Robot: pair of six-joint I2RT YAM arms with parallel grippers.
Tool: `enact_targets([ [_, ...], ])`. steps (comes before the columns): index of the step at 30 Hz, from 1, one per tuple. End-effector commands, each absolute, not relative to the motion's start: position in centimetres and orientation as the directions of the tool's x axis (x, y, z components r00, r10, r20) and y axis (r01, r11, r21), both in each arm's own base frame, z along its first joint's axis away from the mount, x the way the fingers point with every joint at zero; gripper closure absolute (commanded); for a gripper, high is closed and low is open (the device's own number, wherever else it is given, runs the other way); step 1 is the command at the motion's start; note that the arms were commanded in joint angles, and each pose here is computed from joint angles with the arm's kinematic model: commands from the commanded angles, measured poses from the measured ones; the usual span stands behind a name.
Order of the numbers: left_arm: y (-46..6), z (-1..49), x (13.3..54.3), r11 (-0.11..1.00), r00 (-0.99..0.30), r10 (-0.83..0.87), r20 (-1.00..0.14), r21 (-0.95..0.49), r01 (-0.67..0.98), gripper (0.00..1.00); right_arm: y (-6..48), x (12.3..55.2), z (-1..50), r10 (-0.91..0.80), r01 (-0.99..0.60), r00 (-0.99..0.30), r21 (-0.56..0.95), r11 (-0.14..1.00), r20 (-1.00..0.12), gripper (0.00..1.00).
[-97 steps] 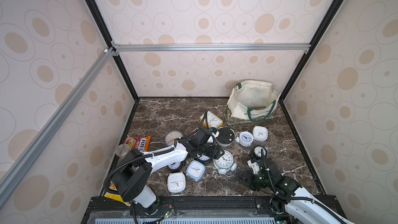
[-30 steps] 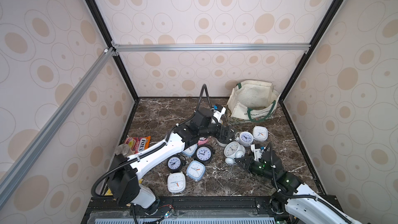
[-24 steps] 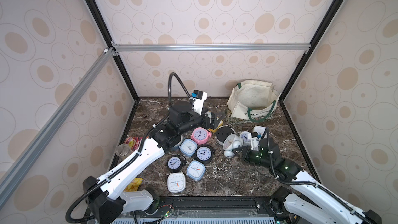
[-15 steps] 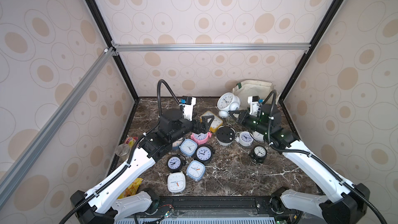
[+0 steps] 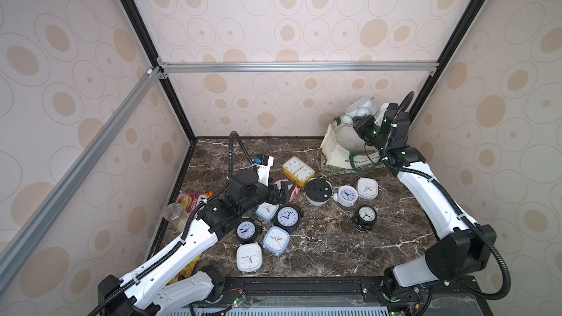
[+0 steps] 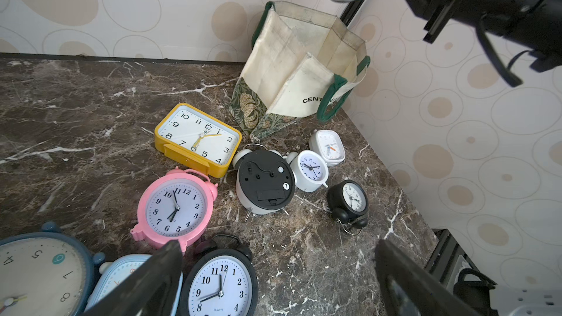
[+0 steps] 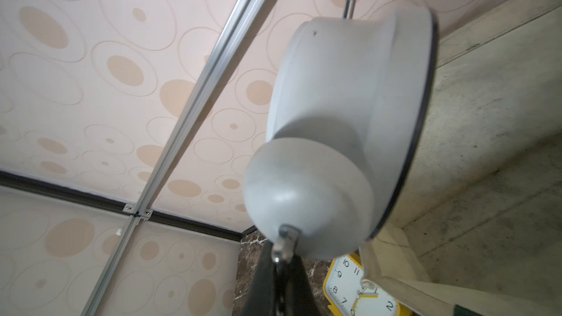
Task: Put the alarm clock into the canvas bag
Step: Place the alarm at the canvas bag.
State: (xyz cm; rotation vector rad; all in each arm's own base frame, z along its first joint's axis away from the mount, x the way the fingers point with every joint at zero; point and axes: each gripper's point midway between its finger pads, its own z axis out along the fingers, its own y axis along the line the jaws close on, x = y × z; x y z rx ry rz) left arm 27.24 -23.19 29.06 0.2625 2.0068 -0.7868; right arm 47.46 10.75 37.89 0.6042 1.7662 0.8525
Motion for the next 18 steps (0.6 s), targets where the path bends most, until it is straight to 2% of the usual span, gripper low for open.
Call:
enact_targets([
  [1,-23.1,29.5,27.1,0.756,-0.547,-0.155,-0.822,-0.455,0.47,0.02,9.8,48.3,40.1,0.759,-0.043,-0.25,0.79,0.611,-0.601,1.0],
  [8,-22.9,29.1,26.3,0.737,-0.56,-0.182,-0.808,-0.49,0.466,0.02,7.0,50.1,35.2,0.782,0.115,-0.183,0.777,0.619,-0.596,1.0],
  [18,-22.8,28.3,25.6,0.719,-0.577,-0.193,-0.793,-0.515,0.466,0.02,6.6,54.7,29.0,0.803,0.201,-0.185,0.778,0.595,-0.566,1.0],
])
